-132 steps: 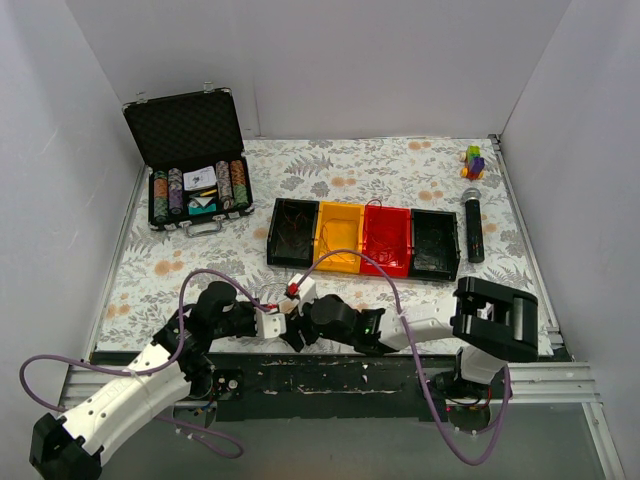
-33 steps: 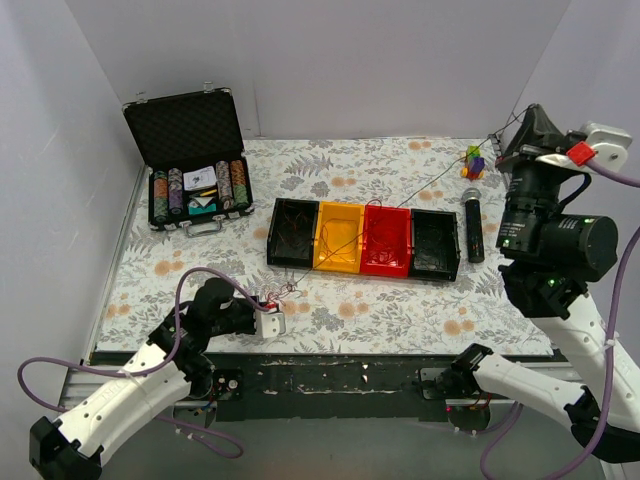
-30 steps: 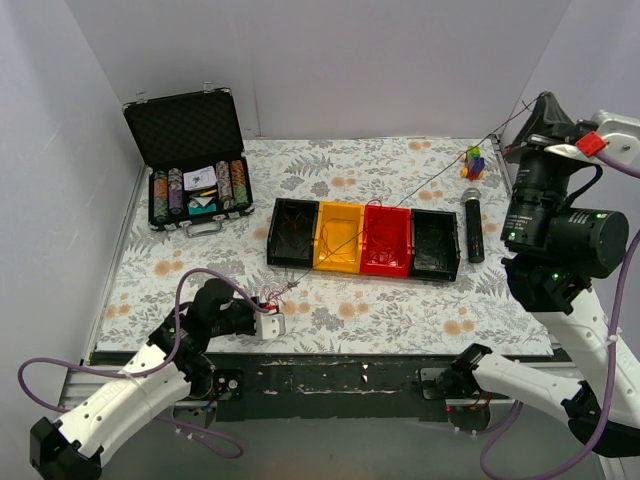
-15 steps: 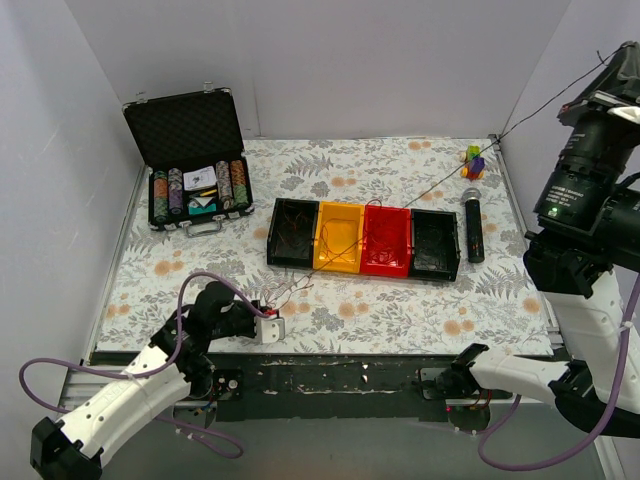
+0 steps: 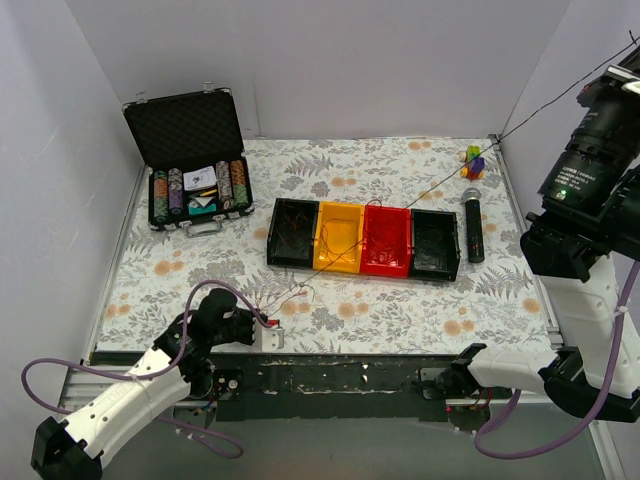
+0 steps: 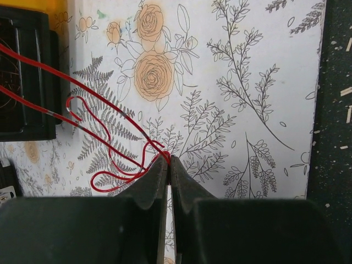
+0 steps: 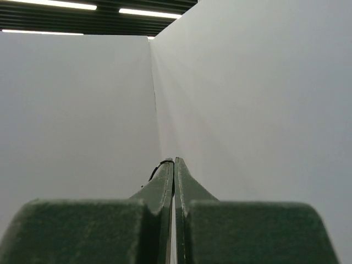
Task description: Untangle the cables
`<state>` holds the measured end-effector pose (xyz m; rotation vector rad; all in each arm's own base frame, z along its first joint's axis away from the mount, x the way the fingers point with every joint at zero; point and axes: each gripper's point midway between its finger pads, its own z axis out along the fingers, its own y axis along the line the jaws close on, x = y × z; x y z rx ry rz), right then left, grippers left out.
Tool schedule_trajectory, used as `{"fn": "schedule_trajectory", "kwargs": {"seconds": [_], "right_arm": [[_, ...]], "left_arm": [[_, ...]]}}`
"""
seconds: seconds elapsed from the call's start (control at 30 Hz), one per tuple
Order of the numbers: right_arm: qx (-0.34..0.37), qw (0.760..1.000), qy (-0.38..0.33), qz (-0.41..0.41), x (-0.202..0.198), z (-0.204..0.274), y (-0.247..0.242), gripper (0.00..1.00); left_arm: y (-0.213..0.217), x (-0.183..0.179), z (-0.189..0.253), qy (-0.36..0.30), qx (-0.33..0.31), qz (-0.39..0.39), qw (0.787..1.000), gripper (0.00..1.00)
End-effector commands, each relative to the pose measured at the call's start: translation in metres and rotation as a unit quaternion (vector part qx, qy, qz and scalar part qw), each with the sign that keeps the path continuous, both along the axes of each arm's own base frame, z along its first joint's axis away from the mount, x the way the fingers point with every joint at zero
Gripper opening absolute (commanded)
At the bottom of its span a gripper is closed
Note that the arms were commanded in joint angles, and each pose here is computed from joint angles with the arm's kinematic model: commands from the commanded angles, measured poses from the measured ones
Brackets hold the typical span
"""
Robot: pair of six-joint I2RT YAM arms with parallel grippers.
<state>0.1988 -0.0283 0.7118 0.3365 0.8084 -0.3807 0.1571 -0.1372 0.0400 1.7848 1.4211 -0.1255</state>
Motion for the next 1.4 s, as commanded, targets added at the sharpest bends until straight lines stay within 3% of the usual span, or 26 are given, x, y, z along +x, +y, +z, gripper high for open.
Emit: {"fn": "schedule_trajectory", "kwargs": {"seconds": [0.0,0.1,0.27,0.4,0.57,0.73,0.93,1.37], "right_arm": [[0.038,0.996,-0.079,-0.026,-0.048,0.032,-0.040,0.01],[0.057,0.993,-0.098,-0.044,-0.060,0.032,-0.053,0.01],[0.089,0.985,-0.137,-0.050,-0.091,0.031,-0.078,0.01],[0.148,0.975,-0.163,-0.039,-0.118,0.026,-0.119,0.01],[0.170,0.975,-0.133,0.052,-0.100,0.007,-0.132,0.01],[0.108,0.985,-0.085,0.101,-0.070,-0.007,-0.081,0.01],[0.042,0.990,-0.060,0.123,-0.057,-0.009,-0.035,0.01],[-0.092,0.985,-0.021,0.146,-0.037,-0.006,0.053,0.01]], "left_arm": [[0.028,-0.007,-0.027,0.020,0.070,0.022,0.997,0.00],[0.038,-0.004,-0.032,0.007,0.104,0.021,0.994,0.00],[0.080,-0.004,-0.049,0.008,0.223,0.041,0.974,0.00],[0.091,-0.005,-0.052,0.009,0.246,0.052,0.968,0.00],[0.067,0.005,-0.036,0.000,0.182,0.057,0.982,0.00],[0.021,0.031,0.021,-0.021,0.054,0.079,0.995,0.00],[-0.020,0.042,0.083,-0.041,-0.071,0.058,0.995,0.00],[-0.025,0.033,0.092,-0.016,-0.093,0.053,0.994,0.00]]}}
